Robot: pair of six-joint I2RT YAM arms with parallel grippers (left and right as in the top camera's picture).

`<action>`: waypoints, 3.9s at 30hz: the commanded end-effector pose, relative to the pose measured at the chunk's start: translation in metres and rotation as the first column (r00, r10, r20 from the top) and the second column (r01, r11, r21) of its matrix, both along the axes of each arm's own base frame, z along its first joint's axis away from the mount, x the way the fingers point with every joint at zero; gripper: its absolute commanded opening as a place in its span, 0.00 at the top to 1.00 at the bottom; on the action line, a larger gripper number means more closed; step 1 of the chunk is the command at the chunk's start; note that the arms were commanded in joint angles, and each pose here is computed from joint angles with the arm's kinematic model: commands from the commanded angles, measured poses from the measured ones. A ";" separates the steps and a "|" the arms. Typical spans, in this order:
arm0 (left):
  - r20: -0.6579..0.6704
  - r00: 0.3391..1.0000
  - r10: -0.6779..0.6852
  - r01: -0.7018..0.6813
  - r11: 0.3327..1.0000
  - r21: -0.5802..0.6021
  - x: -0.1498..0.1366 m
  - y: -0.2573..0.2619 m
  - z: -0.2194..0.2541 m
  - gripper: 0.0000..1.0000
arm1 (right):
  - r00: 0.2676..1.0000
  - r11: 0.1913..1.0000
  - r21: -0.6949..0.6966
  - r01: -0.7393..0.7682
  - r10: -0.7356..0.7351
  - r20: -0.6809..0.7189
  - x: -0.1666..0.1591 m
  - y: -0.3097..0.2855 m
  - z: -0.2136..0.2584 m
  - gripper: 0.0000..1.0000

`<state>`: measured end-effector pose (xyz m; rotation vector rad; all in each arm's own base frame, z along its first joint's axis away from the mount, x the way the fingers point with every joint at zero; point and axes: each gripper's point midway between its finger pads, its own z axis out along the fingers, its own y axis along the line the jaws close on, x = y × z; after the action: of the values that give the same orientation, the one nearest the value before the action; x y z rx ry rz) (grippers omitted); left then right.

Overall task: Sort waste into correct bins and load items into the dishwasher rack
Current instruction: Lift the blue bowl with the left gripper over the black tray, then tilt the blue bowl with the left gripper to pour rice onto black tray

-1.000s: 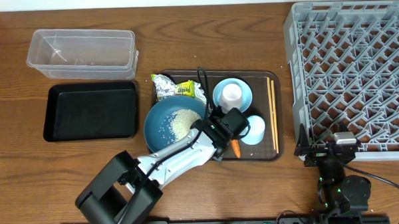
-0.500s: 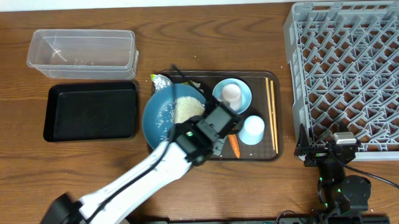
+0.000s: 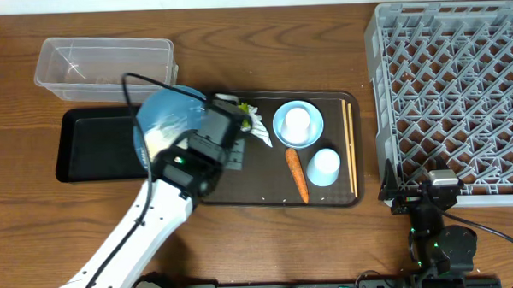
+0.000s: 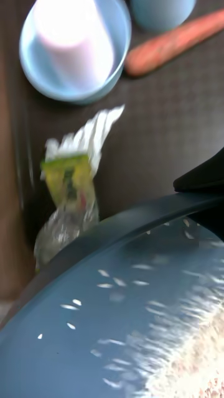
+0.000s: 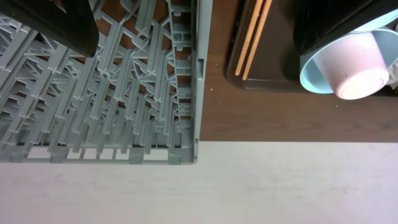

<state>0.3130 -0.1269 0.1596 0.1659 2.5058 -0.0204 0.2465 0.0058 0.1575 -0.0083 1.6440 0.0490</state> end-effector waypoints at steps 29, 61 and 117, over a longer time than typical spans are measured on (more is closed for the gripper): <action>0.115 0.922 0.368 -0.317 0.894 -0.317 0.115 0.103 -0.002 0.94 | 1.000 1.000 -0.014 -0.018 0.018 -0.004 0.000 0.005 -0.002 0.01; -0.068 0.922 0.382 -0.250 0.451 -0.857 0.094 0.188 0.049 0.94 | 1.000 1.000 -0.014 -0.018 0.018 -0.004 0.000 0.005 -0.002 0.01; 0.148 0.980 0.132 0.115 0.233 -0.966 0.032 0.205 0.121 0.94 | 1.000 1.000 -0.014 -0.017 0.017 -0.004 0.000 0.005 -0.002 0.01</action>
<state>0.3542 0.0894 0.2533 -0.6263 1.8351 -1.5128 0.2465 0.0058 0.1575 -0.0080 1.6440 0.0493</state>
